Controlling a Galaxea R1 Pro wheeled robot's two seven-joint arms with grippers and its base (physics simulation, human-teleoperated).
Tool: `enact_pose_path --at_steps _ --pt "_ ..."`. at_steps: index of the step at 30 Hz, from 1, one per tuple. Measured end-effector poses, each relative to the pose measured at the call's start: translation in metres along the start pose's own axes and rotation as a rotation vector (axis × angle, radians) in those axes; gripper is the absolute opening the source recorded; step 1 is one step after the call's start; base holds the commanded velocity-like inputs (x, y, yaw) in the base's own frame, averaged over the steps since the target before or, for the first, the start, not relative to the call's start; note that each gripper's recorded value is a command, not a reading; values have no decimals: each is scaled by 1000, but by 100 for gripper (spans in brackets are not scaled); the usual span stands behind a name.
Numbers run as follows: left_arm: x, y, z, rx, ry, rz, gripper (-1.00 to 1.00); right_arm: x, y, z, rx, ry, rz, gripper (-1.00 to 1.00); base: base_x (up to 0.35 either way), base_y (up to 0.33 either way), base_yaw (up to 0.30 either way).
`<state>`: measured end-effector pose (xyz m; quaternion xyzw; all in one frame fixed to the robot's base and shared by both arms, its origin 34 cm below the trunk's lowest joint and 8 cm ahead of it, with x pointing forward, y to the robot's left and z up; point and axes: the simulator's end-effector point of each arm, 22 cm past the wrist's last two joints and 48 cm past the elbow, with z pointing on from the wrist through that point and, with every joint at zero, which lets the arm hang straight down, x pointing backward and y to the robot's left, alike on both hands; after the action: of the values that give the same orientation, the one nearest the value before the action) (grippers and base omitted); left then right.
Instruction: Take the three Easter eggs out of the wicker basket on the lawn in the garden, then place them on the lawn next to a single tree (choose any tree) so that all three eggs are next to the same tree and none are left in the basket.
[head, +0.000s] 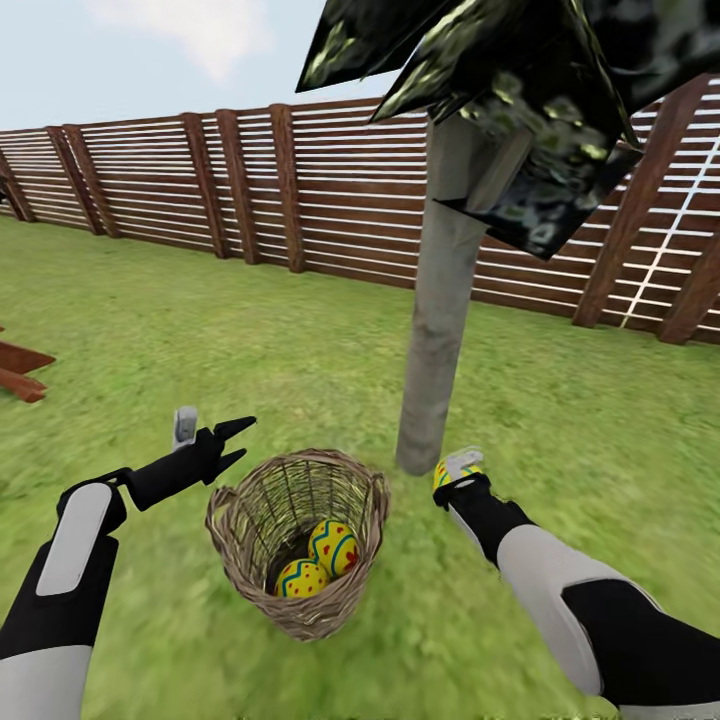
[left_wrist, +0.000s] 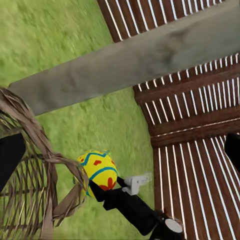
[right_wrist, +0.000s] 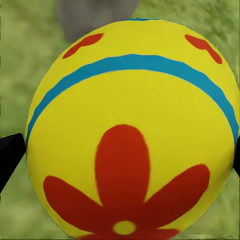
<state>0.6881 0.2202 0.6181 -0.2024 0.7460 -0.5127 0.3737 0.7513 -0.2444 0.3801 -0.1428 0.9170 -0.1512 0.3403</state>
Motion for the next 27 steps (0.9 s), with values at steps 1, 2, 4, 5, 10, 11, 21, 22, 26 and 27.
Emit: enact_pose_path --at_steps 1,2,4,5,10,11,21,22,26,27 --pt "1 3 1 -4 3 -3 100 9 5 3 -8 8 -5 -100 0 0 0" --pt "2 5 2 -7 5 -6 100 13 9 6 -15 -5 -5 -100 0 0 0" --pt "4 10 4 -13 9 -11 100 16 13 10 -22 -18 -5 -100 0 0 0" --pt "4 13 5 -16 10 -15 100 18 14 12 -23 -19 -5 -100 0 0 0" --pt "7 26 9 -32 18 -30 100 24 20 20 -31 -19 -6 -100 0 0 0" --pt "8 29 9 -34 19 -32 100 26 21 22 -32 -17 -7 -100 0 0 0" --pt "16 52 17 -61 36 -58 100 41 33 37 -49 -12 -3 -100 0 0 0" --pt "16 55 17 -64 38 -60 100 43 34 39 -50 -9 -4 -100 0 0 0" --pt "20 65 20 -75 44 -70 100 51 39 44 -56 5 -6 -100 0 0 0" --pt "20 67 21 -78 46 -73 100 53 40 46 -57 8 -7 -100 0 0 0"
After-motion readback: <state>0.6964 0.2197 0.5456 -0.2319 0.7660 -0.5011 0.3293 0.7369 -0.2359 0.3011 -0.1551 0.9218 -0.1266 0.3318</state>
